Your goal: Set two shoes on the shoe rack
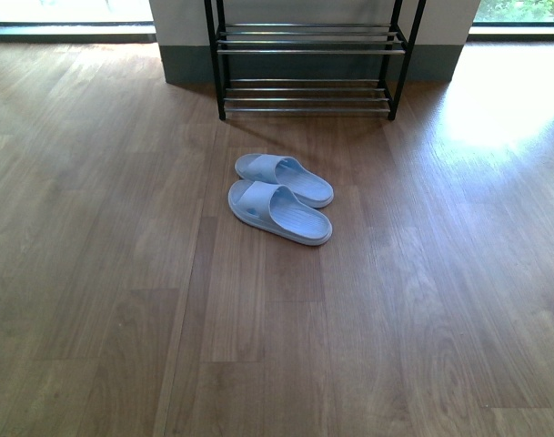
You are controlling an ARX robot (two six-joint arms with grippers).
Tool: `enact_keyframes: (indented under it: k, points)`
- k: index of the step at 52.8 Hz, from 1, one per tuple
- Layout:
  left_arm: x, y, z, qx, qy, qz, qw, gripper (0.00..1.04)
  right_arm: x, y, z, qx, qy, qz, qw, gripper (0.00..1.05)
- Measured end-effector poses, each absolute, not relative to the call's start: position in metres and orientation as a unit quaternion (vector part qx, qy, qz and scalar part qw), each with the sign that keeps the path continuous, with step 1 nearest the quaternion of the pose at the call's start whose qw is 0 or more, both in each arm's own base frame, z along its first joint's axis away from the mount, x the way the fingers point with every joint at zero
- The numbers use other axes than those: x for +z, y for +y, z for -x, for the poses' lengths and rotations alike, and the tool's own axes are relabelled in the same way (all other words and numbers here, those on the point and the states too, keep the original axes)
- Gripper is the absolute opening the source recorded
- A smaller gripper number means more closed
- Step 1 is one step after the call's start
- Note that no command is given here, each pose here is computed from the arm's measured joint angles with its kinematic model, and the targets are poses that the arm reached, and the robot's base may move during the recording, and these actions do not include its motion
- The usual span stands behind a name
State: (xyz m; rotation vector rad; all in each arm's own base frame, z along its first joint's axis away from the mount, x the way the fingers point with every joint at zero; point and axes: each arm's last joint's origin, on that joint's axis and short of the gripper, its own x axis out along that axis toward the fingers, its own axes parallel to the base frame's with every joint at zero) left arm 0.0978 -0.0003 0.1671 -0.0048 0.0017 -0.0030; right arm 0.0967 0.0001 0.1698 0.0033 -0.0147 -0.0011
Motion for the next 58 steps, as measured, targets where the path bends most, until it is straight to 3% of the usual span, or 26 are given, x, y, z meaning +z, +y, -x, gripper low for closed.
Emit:
enact_keyframes:
  k: [58]
  points:
    - [0.1671, -0.0002, -0.0978, 0.0, 0.001, 0.002, 1.0, 0.95, 0.1698, 0.0002, -0.0967, 0.002, -0.007, -0.002, 1.0, 0.96]
